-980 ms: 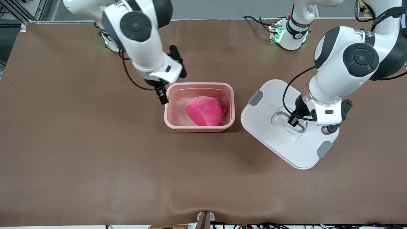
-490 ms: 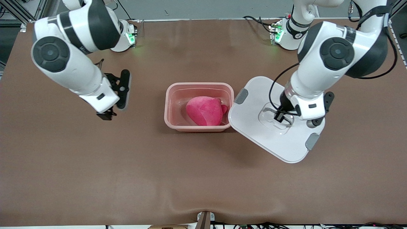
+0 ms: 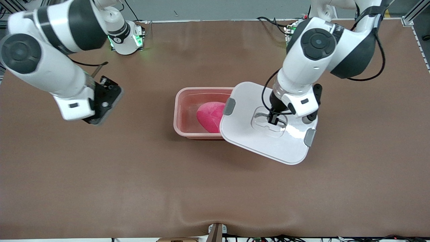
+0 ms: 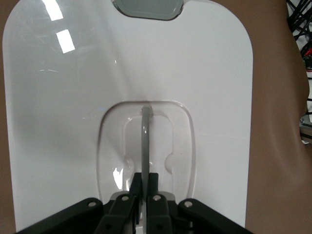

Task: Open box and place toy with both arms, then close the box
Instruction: 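Withdraw the right gripper while the left gripper carries the lid over the box, then lower the lid onto the box with the left gripper and press it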

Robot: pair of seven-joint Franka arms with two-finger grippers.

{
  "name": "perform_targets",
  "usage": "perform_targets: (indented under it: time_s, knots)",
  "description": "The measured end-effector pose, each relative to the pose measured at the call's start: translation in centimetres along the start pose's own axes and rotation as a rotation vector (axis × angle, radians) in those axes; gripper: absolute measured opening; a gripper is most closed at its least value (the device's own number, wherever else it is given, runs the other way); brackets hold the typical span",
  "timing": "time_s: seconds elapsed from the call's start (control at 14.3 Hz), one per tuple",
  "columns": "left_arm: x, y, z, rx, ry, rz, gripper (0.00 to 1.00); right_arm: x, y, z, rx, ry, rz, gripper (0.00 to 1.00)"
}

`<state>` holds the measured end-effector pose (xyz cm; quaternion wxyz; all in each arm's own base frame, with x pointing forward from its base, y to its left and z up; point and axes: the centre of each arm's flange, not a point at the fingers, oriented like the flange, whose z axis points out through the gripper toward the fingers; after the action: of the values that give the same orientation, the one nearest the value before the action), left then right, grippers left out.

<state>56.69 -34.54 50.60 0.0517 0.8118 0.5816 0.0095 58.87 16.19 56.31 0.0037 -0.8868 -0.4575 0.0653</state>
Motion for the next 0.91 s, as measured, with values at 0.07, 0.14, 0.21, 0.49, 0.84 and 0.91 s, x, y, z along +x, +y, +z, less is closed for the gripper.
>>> perform_targets:
  time_s: [0.07,0.14,0.21,0.49,0.84,0.91]
  knots:
    - [-1.2,-0.1,0.4,-0.001,-0.003,-0.032,0.07,-0.8,0.3,-0.8,-0.006,0.012,0.064,1.0]
    - [-2.5,-0.3,0.8,-0.003,-0.006,-0.062,0.07,-1.3,0.2,-1.5,-0.012,0.023,0.13,1.0]
    - [-3.8,-0.5,1.2,-0.004,-0.009,-0.092,0.07,-1.7,0.1,-2.1,-0.015,0.031,0.19,1.0]
    - [-9.0,-1.7,2.9,-0.019,0.017,-0.196,0.07,-4.7,1.0,-2.7,-0.003,0.03,0.381,1.0]
    - [-14.1,-3.8,5.5,-0.056,0.063,-0.298,0.07,-12.5,6.7,-2.9,-0.008,0.079,0.551,1.0]
    - [-15.0,-4.2,5.8,-0.064,0.07,-0.313,0.07,-14.1,7.6,-3.3,-0.019,0.108,0.59,1.0]
